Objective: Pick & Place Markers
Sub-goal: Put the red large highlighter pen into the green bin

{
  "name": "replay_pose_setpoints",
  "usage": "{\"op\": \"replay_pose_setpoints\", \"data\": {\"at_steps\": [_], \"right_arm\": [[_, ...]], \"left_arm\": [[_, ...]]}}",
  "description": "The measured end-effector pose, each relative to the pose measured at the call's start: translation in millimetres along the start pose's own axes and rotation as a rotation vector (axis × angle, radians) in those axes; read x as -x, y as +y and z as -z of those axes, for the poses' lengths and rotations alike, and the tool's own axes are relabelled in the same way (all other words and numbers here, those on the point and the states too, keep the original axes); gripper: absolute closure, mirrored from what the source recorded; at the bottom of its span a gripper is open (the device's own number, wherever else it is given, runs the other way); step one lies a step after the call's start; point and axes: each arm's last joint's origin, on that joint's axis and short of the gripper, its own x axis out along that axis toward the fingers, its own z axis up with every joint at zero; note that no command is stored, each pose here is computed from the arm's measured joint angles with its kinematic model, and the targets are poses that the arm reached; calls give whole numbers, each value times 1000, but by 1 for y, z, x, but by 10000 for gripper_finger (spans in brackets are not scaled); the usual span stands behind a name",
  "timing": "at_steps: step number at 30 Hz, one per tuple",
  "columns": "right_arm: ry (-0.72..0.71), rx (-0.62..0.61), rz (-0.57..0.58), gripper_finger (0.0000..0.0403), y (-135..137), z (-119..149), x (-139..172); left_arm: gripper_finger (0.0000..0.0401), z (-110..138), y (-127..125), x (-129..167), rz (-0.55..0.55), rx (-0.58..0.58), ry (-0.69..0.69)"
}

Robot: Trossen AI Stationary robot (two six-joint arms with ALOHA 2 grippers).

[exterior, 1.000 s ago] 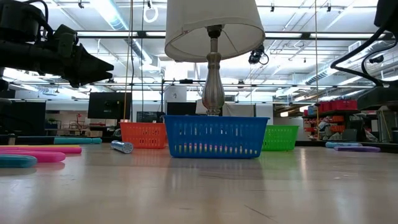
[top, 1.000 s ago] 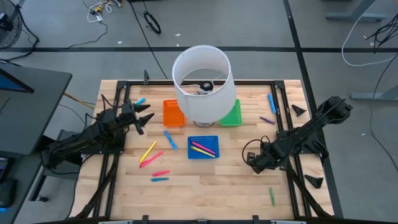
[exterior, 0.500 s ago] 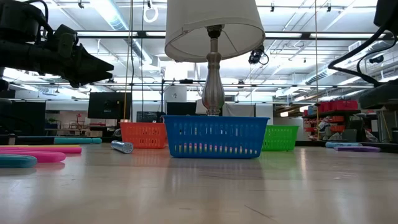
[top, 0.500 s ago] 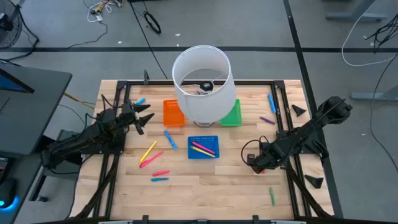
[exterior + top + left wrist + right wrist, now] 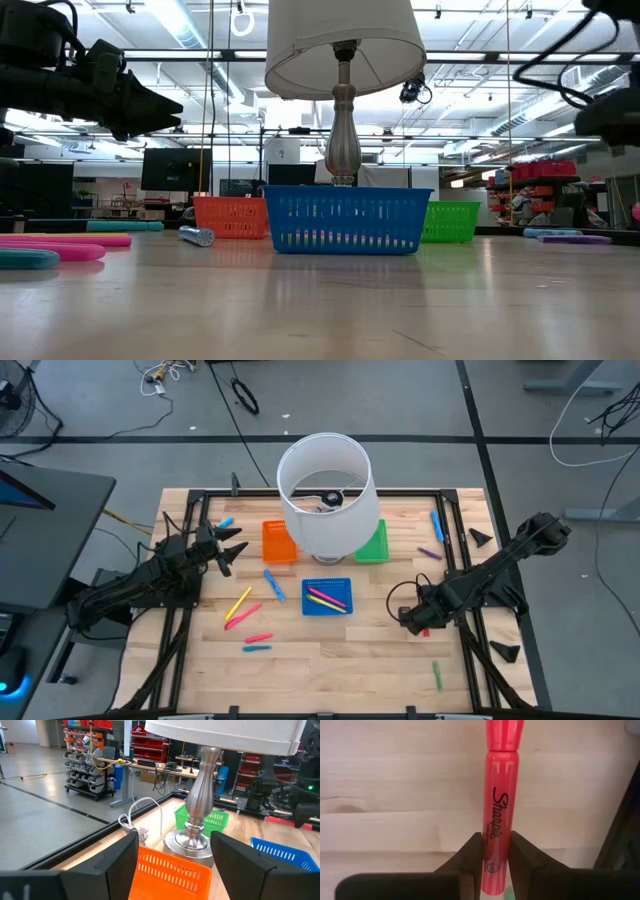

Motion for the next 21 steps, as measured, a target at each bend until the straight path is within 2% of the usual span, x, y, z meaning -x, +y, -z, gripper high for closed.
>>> {"op": "replay_pose_setpoints", "data": {"at_steps": [11, 21], "right_arm": [[-7, -3, -145, 337, 2, -12, 38], [-17, 2, -277, 337, -8, -20, 57]], "left_arm": [[149, 0, 0, 0, 0, 0, 0], [149, 0, 0, 0, 0, 0, 0]]}}
